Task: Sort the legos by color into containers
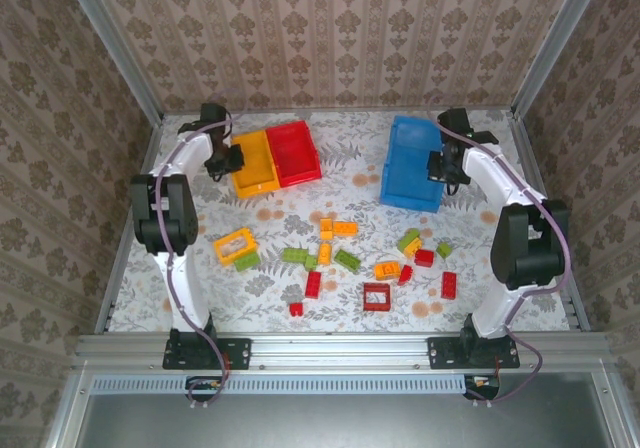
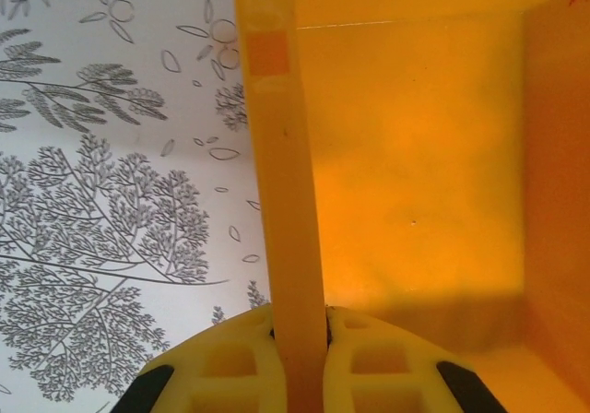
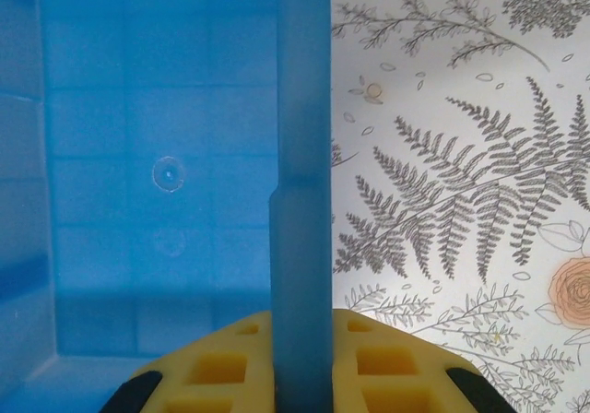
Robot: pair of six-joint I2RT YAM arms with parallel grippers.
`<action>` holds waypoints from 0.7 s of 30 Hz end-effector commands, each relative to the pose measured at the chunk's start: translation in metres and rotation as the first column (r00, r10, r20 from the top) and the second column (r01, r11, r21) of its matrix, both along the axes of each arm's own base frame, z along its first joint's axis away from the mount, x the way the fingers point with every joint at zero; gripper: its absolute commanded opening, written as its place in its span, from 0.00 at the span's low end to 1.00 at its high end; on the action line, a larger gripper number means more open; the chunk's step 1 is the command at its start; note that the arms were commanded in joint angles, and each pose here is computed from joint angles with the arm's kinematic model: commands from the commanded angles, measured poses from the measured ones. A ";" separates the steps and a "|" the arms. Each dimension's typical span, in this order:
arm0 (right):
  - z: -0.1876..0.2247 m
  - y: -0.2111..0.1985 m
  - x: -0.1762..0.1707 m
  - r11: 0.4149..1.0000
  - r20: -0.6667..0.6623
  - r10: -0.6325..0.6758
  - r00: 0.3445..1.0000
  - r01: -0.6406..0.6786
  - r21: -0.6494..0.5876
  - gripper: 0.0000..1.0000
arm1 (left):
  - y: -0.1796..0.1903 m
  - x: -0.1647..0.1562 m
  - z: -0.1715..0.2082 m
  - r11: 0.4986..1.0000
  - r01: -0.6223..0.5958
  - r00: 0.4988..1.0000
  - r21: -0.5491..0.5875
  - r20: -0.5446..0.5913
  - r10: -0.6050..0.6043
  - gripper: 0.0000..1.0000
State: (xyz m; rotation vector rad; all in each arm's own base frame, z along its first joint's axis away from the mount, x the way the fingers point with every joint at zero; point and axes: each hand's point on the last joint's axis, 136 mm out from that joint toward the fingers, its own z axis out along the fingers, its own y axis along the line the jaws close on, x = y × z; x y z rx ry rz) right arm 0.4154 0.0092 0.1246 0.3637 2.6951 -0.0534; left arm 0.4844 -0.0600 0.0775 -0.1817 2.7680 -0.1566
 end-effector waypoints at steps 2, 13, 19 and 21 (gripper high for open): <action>0.013 0.021 -0.004 0.996 0.046 0.086 0.995 -0.087 0.002 0.00 | -0.021 -0.030 0.003 0.991 0.124 0.992 0.043 -0.029 -0.123 0.00; -0.002 0.065 0.007 0.973 0.014 0.211 0.977 -0.211 0.096 0.00 | -0.074 -0.048 0.004 0.968 0.248 0.969 0.044 -0.026 -0.247 0.00; -0.014 0.065 0.019 0.978 -0.029 0.194 0.981 -0.191 0.086 0.00 | -0.084 -0.046 0.003 0.965 0.256 0.967 0.062 -0.029 -0.255 0.00; -0.017 0.065 0.020 0.979 -0.041 0.189 0.981 -0.185 0.082 0.00 | -0.084 -0.045 0.005 0.966 0.250 0.968 0.068 -0.026 -0.249 0.00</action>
